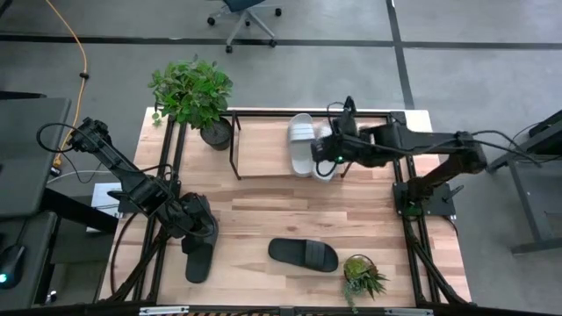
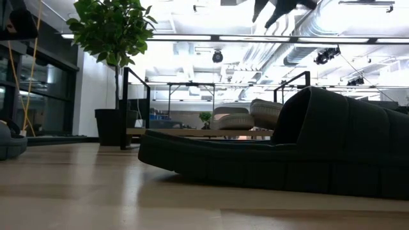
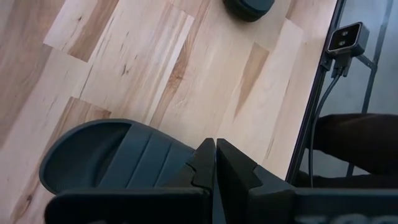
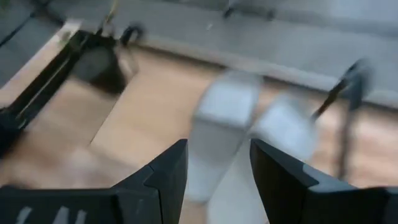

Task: Pick and place slides into the shelf
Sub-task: Adjust the slippers on the shelf

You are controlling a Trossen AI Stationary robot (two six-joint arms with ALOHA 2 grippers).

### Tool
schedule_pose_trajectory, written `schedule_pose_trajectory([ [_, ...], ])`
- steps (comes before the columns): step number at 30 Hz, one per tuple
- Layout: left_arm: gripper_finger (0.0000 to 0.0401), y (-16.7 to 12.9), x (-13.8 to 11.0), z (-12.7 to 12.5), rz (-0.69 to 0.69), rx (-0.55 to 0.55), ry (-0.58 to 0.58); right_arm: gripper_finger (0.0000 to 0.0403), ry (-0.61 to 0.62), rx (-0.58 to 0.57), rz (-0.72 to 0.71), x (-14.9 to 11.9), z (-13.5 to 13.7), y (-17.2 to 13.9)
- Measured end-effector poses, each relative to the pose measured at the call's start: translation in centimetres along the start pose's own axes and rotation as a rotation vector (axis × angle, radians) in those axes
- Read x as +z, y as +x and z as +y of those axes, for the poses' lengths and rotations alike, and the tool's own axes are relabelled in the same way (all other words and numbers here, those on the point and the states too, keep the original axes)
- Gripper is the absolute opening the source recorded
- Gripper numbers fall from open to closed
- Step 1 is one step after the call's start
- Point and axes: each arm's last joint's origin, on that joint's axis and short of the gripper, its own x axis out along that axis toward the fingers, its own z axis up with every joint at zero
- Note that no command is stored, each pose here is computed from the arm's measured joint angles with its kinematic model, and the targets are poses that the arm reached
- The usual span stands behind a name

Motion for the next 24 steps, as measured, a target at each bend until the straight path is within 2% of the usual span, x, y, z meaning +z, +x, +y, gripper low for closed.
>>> schedule_pose_trajectory([
  [4,0.0005,0.0,0.0,0.0,0.000,0.001,-0.021,0.0164,0.007,0.081,0.206,-2.1,-0.1,3.7],
  [6,0.0005,0.0,0.0,0.0,0.000,0.000,-0.024,0.0164,0.006,0.098,0.236,-2.6,0.2,4.9],
  [15,0.0005,0.0,0.0,0.0,0.000,0.001,-0.057,0.0164,-0.131,0.039,0.418,-5.2,1.6,10.4],
  [20,0.0005,0.0,0.0,0.0,0.001,0.001,-0.073,0.0164,-0.169,0.020,0.464,-6.3,2.1,12.1],
  [24,0.0005,0.0,0.0,0.0,0.001,0.001,-0.074,0.0164,-0.173,0.054,0.484,-6.9,2.8,13.1],
])
